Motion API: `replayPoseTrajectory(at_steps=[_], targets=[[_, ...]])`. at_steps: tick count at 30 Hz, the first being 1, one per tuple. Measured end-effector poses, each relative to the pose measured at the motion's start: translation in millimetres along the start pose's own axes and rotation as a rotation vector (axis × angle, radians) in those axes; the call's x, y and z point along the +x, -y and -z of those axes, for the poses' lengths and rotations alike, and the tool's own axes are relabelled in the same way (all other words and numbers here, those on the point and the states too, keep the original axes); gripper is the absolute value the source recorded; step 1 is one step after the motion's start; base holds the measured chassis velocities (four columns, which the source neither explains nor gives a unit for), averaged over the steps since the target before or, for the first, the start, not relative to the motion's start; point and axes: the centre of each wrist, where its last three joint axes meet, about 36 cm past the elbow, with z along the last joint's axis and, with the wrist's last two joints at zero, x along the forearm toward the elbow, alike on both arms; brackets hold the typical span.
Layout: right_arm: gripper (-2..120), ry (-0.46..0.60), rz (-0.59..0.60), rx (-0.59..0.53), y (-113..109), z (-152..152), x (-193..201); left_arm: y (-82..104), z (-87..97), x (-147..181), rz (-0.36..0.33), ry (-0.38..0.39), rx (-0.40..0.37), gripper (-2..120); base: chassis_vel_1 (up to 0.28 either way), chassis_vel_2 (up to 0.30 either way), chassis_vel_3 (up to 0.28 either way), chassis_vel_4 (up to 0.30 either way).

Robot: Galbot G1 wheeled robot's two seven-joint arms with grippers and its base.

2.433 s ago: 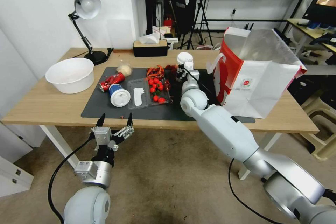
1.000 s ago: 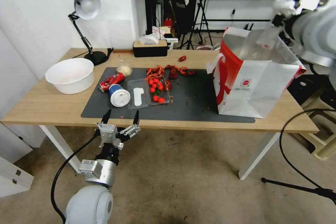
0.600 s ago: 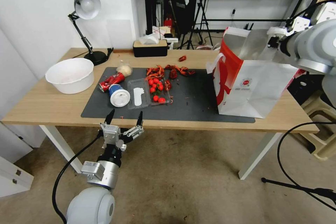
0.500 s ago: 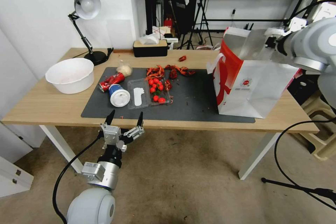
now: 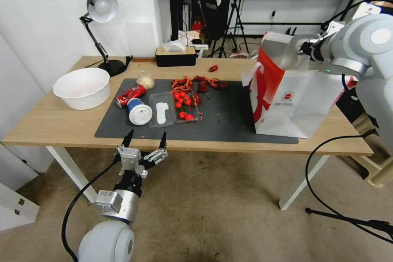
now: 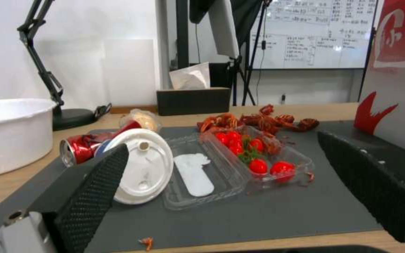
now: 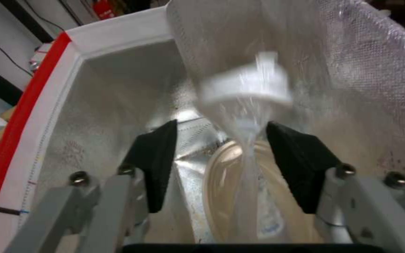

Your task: Pick up the trash from the table and place it into the takeout bag.

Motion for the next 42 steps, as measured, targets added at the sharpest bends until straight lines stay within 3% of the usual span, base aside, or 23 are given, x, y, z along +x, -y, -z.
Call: replayPoseTrajectory(at_steps=[11, 12, 17, 19, 20, 22, 23, 25, 26, 27, 32, 40, 42], targets=[[96, 0.034, 0.032, -0.003, -1.4, -0.5, 5.6, 1.0, -4.2, -2.1, -0.001, -0.01, 0.002, 100, 0.0, 0.0, 0.0, 0.0], [96, 0.034, 0.032, -0.003, -1.4, -0.5, 5.6, 1.0, -4.2, -2.1, -0.001, -0.01, 0.002, 100, 0.0, 0.0, 0.0, 0.0], [100, 0.18, 0.148, 0.006, 3.3, -3.7, 39.4, 0.2, -4.8, -2.8, -0.001, -0.011, -0.001, 100, 0.0, 0.0, 0.0, 0.0], [100, 0.374, 0.273, 0.054, 19.4, -18.8, 70.5, -1.5, -4.6, -2.8, -0.001, -0.014, -0.006, 100, 0.0, 0.0, 0.0, 0.0], [100, 0.374, 0.273, 0.054, 19.4, -18.8, 70.5, -1.5, -4.6, -2.8, -0.001, -0.014, -0.006, 100, 0.0, 0.0, 0.0, 0.0], [100, 0.555, 0.368, 0.139, 43.1, -52.9, 81.8, -2.0, -4.5, -2.7, -0.002, -0.015, -0.008, 100, 0.0, 0.0, 0.0, 0.0], [100, 0.555, 0.368, 0.139, 43.1, -52.9, 81.8, -2.0, -4.5, -2.7, -0.002, -0.015, -0.008, 100, 0.0, 0.0, 0.0, 0.0], [100, 0.743, 0.422, 0.253, 60.0, -86.1, 83.8, -1.5, -4.1, -2.4, -0.003, -0.015, -0.008, 100, 0.0, 0.0, 0.0, 0.0], [100, 0.743, 0.422, 0.253, 60.0, -86.1, 83.8, -1.5, -4.1, -2.4, -0.003, -0.015, -0.008, 100, 0.0, 0.0, 0.0, 0.0], [100, 0.819, 0.454, 0.301, 64.9, -109.7, 85.7, -1.1, -4.1, -2.1, -0.004, -0.016, -0.009, 100, 0.0, 0.0, 0.0, 0.0], [100, 0.886, 0.506, 0.324, 60.5, -161.8, 89.4, -0.9, -2.4, 6.0, 0.018, -0.016, -0.013, 100, 0.0, 0.0, 0.0, 0.0], [100, 0.938, 0.505, 0.381, 69.7, -202.6, 80.4, -1.3, -0.5, 9.7, 0.025, -0.013, -0.018, 100, 0.0, 0.0, 0.0, 0.0], [100, 0.968, 0.517, 0.403, 75.8, -225.2, 77.0, -0.9, -1.2, 11.2, 0.029, -0.013, -0.016, 100, 0.0, 0.0, 0.0, 0.0]])
